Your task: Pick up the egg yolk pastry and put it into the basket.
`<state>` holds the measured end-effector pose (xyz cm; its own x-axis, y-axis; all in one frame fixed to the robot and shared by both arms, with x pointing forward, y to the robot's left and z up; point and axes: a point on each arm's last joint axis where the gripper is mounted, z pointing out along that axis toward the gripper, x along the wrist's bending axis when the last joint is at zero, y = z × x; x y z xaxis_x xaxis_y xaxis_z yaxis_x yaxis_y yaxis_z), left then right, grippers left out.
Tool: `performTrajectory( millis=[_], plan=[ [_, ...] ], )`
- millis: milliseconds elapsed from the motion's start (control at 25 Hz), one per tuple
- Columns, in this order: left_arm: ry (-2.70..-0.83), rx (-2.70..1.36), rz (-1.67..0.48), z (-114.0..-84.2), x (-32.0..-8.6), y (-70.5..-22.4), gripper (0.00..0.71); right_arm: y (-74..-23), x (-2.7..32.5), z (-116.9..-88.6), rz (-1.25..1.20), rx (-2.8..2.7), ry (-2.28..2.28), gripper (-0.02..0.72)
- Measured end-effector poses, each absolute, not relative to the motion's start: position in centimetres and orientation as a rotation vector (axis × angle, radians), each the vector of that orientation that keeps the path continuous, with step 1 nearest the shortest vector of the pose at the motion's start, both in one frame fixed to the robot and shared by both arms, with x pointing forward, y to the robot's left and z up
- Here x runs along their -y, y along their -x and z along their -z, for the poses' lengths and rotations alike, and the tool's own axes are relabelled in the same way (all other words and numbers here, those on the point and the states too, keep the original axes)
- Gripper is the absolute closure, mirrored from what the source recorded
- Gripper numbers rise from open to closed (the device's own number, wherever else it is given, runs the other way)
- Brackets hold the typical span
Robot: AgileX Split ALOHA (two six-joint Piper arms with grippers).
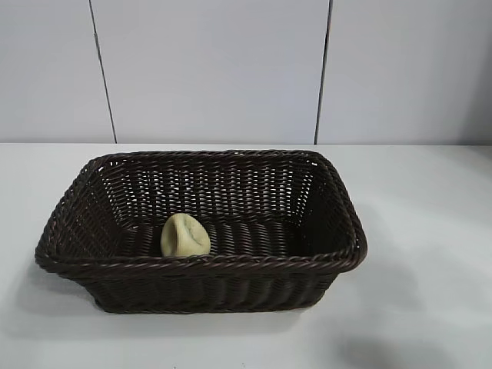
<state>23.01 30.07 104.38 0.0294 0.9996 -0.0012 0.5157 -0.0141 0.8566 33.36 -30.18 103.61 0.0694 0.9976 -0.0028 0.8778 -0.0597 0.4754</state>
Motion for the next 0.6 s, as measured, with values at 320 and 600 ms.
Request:
performTrajectory(
  millis=[320,600],
  plan=[
    [-1.615,-1.569,-0.885,-104.4,-30.1,-23.0,0.08,-28.8,30.2,-103.5,-0.663,-1.734,-1.867,0.125],
    [-1.615,-1.569,-0.885,-104.4,-30.1,-23.0,0.08,-25.9,30.2,-104.1,-0.811,-1.613,-1.744,0.125]
  ],
)
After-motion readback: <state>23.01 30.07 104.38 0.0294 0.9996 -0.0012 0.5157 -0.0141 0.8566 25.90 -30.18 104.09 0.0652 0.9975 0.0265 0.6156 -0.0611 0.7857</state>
